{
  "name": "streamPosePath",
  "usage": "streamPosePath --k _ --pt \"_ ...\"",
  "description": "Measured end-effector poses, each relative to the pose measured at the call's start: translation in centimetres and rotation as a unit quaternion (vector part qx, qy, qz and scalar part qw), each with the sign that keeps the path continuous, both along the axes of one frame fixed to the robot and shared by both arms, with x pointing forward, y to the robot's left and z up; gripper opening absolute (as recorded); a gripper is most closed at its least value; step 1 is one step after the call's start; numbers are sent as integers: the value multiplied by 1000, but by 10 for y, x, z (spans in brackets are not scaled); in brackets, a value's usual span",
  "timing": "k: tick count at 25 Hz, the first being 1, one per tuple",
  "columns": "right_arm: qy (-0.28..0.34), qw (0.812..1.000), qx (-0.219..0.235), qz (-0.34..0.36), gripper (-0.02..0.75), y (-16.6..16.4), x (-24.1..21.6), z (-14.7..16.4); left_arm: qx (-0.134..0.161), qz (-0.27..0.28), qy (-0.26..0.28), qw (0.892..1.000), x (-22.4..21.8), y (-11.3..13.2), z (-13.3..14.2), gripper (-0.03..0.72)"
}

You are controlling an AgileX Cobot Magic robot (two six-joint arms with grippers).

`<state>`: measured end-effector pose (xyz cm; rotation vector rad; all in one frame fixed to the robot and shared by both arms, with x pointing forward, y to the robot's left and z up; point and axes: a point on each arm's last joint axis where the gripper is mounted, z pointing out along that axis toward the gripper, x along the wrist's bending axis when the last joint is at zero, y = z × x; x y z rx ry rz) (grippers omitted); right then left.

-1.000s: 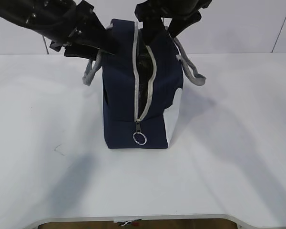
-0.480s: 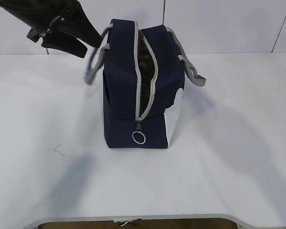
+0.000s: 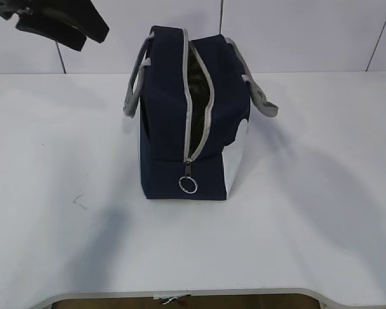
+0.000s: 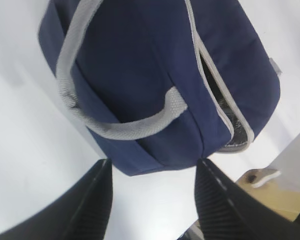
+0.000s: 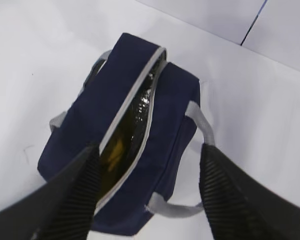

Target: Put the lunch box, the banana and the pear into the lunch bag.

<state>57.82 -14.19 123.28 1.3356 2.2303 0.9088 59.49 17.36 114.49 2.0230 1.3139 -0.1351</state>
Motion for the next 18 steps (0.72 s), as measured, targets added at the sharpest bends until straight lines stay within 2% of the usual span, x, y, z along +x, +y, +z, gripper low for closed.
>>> streamPosePath --k 6,9,14,18 --pt "15 1000 4 5 457 -7 -22 -19 23 11 -53 998 -31 8 39 393" --pt "-11 1000 19 5 446 -14 -38 -34 25 13 -73 997 -45 11 54 391" --pt "-117 992 33 28 430 -35 -84 -51 22 14 -99 995 -63 15 72 391" --pt "-174 983 46 22 423 -49 -111 -80 18 18 -105 994 -69 17 78 388"
